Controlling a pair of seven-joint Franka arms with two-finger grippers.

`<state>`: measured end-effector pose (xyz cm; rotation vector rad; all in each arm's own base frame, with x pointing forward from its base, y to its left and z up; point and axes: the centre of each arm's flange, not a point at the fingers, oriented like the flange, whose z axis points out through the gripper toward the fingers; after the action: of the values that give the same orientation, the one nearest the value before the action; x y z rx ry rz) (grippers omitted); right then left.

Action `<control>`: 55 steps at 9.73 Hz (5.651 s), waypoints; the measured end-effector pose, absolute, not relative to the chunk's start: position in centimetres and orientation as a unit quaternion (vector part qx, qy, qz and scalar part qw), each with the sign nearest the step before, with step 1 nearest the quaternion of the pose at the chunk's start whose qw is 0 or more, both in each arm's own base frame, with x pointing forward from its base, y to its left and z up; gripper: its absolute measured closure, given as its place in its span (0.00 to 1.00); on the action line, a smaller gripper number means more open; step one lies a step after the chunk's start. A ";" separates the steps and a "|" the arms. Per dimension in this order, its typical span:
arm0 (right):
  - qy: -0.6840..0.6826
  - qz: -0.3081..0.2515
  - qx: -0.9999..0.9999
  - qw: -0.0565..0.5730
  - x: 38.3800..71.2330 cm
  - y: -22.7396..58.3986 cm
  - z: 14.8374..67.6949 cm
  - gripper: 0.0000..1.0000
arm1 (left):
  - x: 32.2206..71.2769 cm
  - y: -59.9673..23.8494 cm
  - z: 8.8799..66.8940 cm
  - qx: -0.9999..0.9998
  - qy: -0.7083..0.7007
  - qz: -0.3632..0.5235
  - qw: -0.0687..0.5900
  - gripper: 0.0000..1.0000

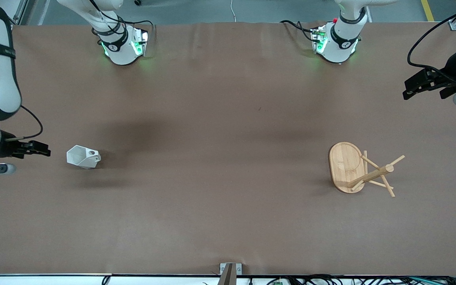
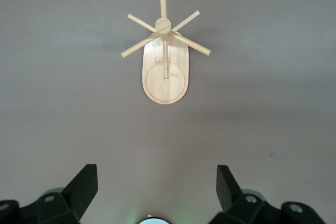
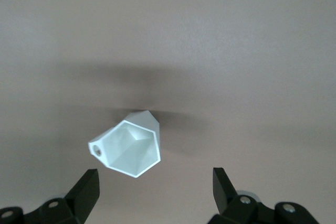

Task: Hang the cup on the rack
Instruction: 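Lower the right gripper onto the white cup and grasp it, then lift the white cup with the right gripper while the left gripper approaches, then grasp the white cup with the left gripper from the right gripper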

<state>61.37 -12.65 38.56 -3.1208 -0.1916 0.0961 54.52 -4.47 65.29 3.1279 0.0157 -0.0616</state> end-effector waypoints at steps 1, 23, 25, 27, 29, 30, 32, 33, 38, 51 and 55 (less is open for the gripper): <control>-0.078 0.027 -0.997 0.006 60.8 -13.2 36.8 0.04 | 54.5 -4.5 65.3 1.000 0.004 -0.019 0.007 0.00; -0.072 0.047 -0.966 0.246 59.2 -4.8 35.3 0.96 | 56.1 -4.8 64.7 1.000 -0.001 0.008 0.010 0.00; -0.076 0.061 -0.940 0.326 59.0 0.7 36.0 0.96 | 56.4 -6.2 64.0 1.000 -0.015 0.003 0.014 0.00; -0.079 0.063 -0.912 0.397 59.0 7.0 36.7 0.96 | 56.2 -9.9 63.8 0.997 -0.047 0.002 0.053 0.00; -0.070 0.066 -0.880 0.465 58.6 13.2 37.6 0.96 | 55.2 -16.5 63.4 0.989 -0.122 -0.001 0.087 0.00; -0.066 0.072 -0.866 0.490 58.2 16.0 38.0 0.96 | 54.5 -20.9 62.8 0.980 -0.173 0.005 0.093 0.00; -0.064 0.081 -0.840 0.532 57.4 20.4 38.5 0.96 | 52.4 -30.4 61.0 0.954 -0.280 0.020 0.108 0.00; -0.062 0.086 -0.827 0.553 56.9 22.5 38.7 0.96 | 51.0 -34.6 60.3 0.939 -0.321 0.030 0.116 0.00; -0.080 0.141 -0.784 0.600 54.0 29.3 38.1 0.96 | 44.1 -47.3 57.7 0.849 -0.506 0.072 0.132 0.00; -0.112 0.164 -0.771 0.605 52.4 32.2 37.8 0.96 | 44.1 -48.5 52.1 0.809 -0.577 0.069 0.089 0.09; -0.109 0.162 -0.770 0.607 52.6 31.9 37.9 0.96 | 43.9 -48.7 52.2 0.808 -0.579 0.069 0.091 0.30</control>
<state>52.63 31.91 37.87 -1.7808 -0.2528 0.3736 43.86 -48.74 52.16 2.3998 -1.7190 0.2058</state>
